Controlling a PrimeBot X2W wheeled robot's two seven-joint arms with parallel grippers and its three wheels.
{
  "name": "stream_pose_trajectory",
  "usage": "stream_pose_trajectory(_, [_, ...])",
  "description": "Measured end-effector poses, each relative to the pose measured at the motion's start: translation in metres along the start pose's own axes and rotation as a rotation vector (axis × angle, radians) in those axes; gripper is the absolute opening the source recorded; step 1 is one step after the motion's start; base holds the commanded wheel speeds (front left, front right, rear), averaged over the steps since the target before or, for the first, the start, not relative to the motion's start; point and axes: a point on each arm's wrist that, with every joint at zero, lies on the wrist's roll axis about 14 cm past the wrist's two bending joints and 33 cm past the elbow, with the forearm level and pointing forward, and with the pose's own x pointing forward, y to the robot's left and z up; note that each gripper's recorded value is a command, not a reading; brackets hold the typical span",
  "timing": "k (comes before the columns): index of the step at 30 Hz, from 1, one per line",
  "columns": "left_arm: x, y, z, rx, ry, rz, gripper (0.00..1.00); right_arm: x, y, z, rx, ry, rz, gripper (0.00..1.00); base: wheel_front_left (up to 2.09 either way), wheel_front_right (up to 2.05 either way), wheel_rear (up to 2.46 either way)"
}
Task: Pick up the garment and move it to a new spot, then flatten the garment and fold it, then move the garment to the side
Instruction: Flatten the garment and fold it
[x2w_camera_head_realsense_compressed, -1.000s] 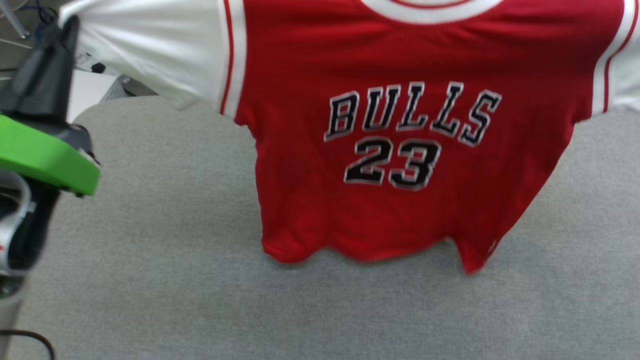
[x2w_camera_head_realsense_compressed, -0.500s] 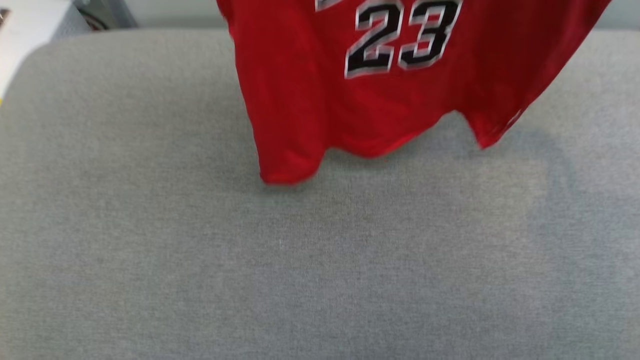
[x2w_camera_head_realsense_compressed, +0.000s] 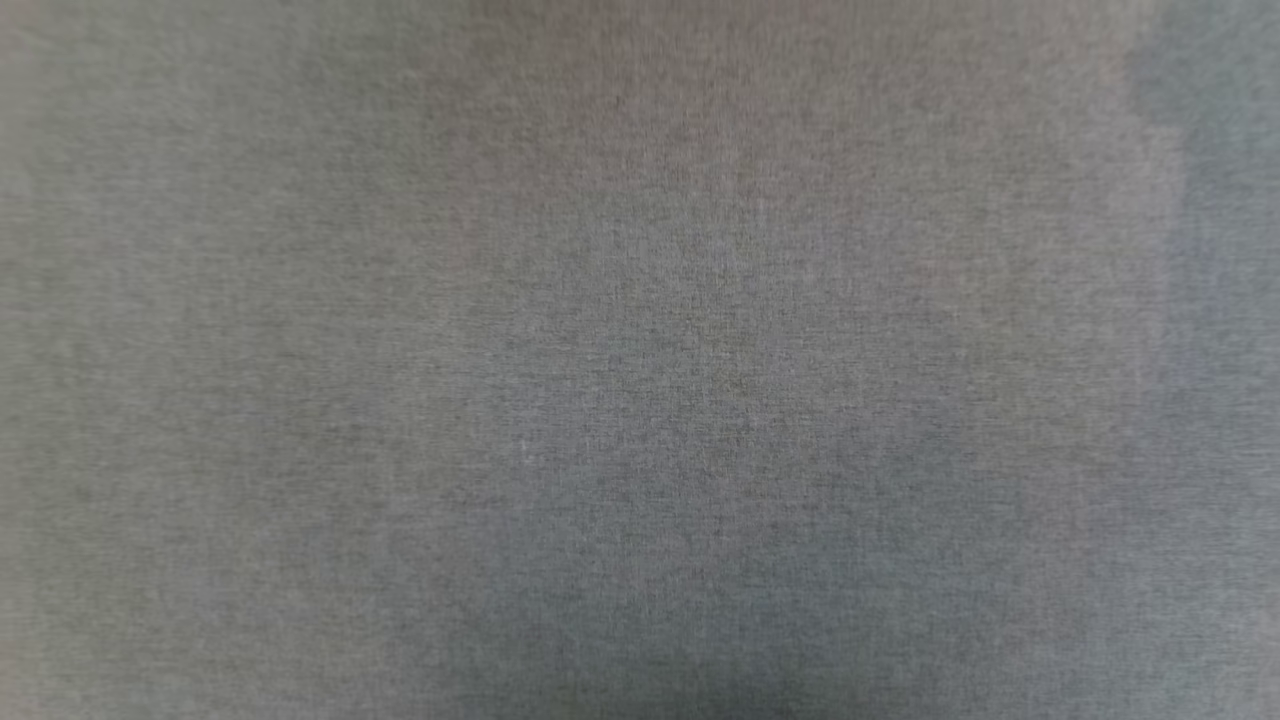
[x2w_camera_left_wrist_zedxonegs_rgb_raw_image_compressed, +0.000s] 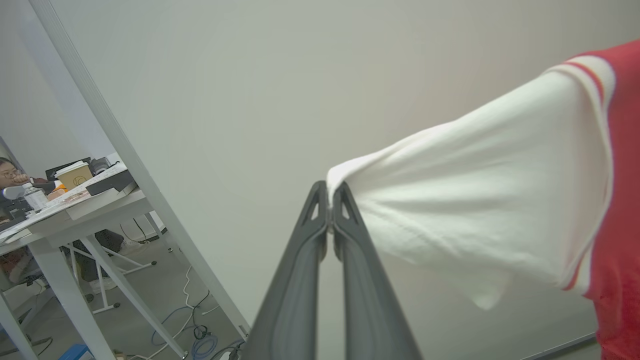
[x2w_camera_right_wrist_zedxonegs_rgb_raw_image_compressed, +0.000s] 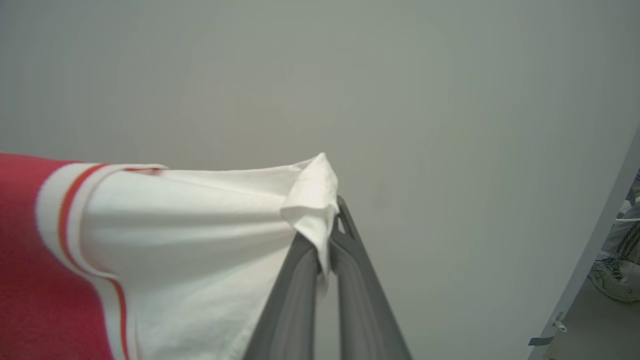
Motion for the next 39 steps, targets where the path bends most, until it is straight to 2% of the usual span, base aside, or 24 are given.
stream_pose_trajectory(8, [0.032,-0.017,-0.069,-0.025,0.032,-0.016,0.0,0.03,0.001,-0.053,0.024,-0.016,-0.038,0.0,0.0,0.0,0.0])
stream_pose_trajectory(13, [0.028,-0.032,-0.11,-0.047,0.094,-0.048,0.0,0.029,0.01,-0.093,0.063,0.033,-0.035,0.0,0.0,0.0,0.0])
stream_pose_trajectory(17, [0.009,-0.048,-0.141,-0.085,0.156,-0.079,0.0,0.017,0.017,-0.116,0.098,0.082,-0.023,0.0,0.0,0.0,0.0])
stream_pose_trajectory(20, [-0.011,-0.064,-0.164,-0.115,0.207,-0.111,0.0,-0.001,0.022,-0.138,0.094,0.15,-0.003,0.0,0.0,0.0,0.0])
stream_pose_trajectory(28, [-0.078,-0.106,-0.206,-0.236,0.349,-0.161,0.0,-0.074,0.031,-0.187,0.186,0.356,0.035,0.0,0.0,0.0,0.0])
stream_pose_trajectory(39, [-0.191,-0.147,-0.229,-0.352,0.545,-0.203,0.0,-0.186,0.021,-0.203,0.278,0.568,0.055,0.0,0.0,0.0,0.0])
